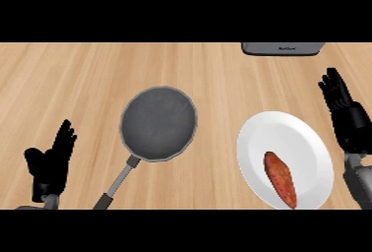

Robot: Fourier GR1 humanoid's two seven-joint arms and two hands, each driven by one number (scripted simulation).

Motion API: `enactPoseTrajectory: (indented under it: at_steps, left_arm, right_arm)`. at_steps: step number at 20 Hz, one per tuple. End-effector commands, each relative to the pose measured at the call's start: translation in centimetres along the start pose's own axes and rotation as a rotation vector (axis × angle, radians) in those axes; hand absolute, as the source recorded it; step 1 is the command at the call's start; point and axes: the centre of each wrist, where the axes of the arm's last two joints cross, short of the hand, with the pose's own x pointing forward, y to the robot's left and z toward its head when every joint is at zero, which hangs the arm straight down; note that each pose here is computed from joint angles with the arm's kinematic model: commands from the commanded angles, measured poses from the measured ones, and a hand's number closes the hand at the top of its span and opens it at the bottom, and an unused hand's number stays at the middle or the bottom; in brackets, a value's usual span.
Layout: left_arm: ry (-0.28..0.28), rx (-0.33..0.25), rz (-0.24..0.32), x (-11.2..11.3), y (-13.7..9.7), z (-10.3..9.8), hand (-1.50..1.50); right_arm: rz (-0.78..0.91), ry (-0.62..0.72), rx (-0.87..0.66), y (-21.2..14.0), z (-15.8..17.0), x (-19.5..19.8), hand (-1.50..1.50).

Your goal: Pick the sweet potato from the plate and place it in the pan

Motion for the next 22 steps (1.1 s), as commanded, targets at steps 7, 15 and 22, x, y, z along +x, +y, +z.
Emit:
enactPoseTrajectory:
  at_steps: [7, 15, 22]
  left_arm:
    - [-0.204, -0.208, 0.119, 8.1, -3.4, -1.7, 0.0]
    - [-0.194, -0.208, 0.132, 9.9, -3.1, -1.4, 0.0]
    - [-0.2, -0.215, 0.136, 11.2, -1.4, -2.1, 0.0]
  right_arm:
    - [-0.046, -0.165, 0.716, 0.4, -3.5, 5.3, 1.5]
    - [0.081, -0.296, 0.682, -13.7, 0.5, 1.5, -1.5]
    - [0.262, -0.46, 0.776, -14.7, -2.2, 5.1, -1.5]
